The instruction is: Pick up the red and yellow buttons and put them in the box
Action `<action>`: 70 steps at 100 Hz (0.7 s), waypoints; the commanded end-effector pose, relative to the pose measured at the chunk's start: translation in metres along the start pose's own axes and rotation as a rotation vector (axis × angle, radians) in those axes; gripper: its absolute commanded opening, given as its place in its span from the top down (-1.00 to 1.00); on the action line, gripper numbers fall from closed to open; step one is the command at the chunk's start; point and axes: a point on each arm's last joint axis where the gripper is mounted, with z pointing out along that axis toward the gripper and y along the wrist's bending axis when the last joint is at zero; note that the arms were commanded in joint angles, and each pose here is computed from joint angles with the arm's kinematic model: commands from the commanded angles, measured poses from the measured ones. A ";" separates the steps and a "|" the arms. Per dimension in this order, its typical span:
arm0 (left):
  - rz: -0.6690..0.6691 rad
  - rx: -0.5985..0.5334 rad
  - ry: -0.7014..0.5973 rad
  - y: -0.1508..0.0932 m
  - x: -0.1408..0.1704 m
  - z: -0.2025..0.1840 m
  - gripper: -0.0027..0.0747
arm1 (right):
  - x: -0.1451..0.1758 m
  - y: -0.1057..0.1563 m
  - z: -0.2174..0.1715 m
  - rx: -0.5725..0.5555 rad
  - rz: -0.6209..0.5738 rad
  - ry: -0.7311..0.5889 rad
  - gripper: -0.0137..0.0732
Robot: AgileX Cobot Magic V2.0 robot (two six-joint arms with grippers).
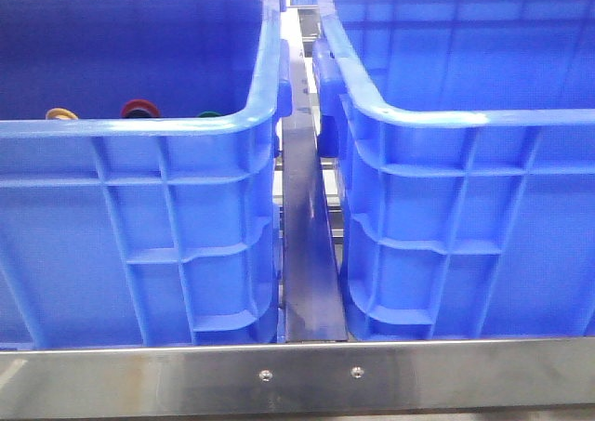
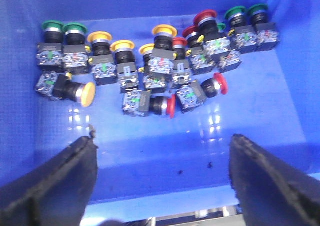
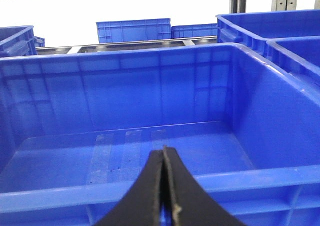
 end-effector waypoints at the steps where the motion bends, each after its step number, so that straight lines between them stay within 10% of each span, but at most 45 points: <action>1: -0.028 0.051 -0.098 -0.005 -0.017 0.000 -0.46 | -0.013 0.001 -0.003 -0.005 -0.011 -0.120 0.84; 42: 0.009 0.273 0.096 -0.063 -0.046 0.104 -0.45 | -0.013 0.001 -0.003 -0.005 -0.011 -0.120 0.84; 70: 0.012 0.210 0.163 -0.113 -0.081 0.179 -0.45 | -0.013 0.001 -0.003 -0.005 -0.011 -0.120 0.84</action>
